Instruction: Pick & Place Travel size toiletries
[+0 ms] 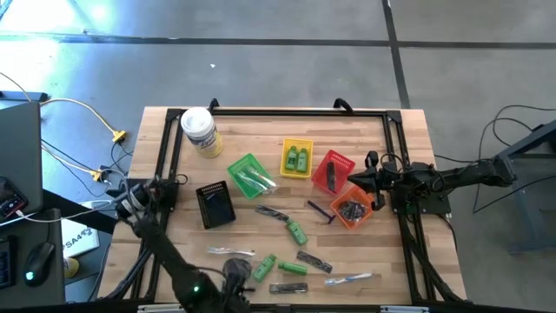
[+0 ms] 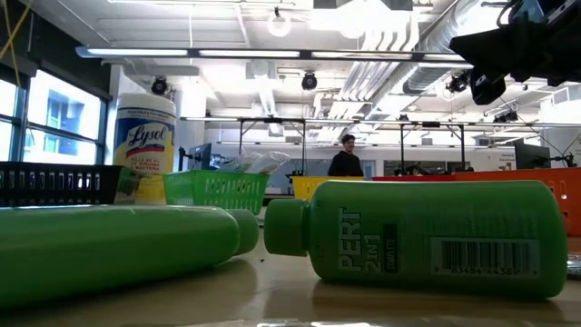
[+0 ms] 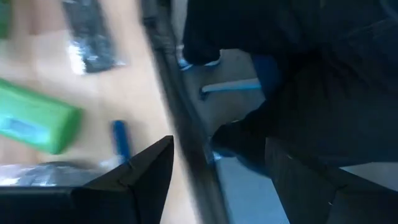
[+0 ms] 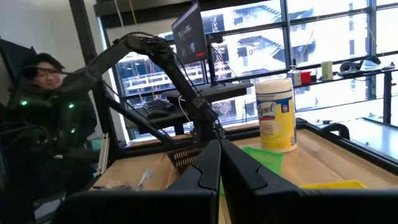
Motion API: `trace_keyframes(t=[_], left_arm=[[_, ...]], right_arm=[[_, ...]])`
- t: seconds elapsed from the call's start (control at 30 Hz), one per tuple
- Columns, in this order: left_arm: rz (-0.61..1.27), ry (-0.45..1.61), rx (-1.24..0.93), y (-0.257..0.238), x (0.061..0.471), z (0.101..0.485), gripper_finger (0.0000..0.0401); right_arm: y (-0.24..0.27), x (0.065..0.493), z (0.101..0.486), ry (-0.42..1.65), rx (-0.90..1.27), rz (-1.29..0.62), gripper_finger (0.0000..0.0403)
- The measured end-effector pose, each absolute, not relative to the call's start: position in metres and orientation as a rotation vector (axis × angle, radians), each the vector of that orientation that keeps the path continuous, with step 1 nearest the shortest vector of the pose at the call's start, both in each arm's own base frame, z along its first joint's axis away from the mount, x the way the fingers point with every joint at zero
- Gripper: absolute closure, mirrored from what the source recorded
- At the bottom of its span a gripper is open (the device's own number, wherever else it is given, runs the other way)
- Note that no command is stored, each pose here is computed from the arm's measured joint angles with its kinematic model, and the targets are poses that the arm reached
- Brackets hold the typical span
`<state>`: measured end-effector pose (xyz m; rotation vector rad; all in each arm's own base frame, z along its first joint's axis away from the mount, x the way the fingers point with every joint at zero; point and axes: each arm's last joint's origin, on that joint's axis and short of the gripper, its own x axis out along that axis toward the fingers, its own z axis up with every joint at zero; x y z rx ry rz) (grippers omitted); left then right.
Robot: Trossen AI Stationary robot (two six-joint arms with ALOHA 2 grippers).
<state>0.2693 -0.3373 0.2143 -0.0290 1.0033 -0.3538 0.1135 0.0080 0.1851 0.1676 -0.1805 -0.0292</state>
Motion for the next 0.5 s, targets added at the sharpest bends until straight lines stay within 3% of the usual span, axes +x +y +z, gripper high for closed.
trace_keyframes(t=[0.5], left_arm=[[-0.105, 1.170, 0.032, -0.321, 0.274, 0.174, 0.0157]], right_arm=[[0.008, 0.114, 0.184, -0.174, 0.168, -0.033, 0.0398]])
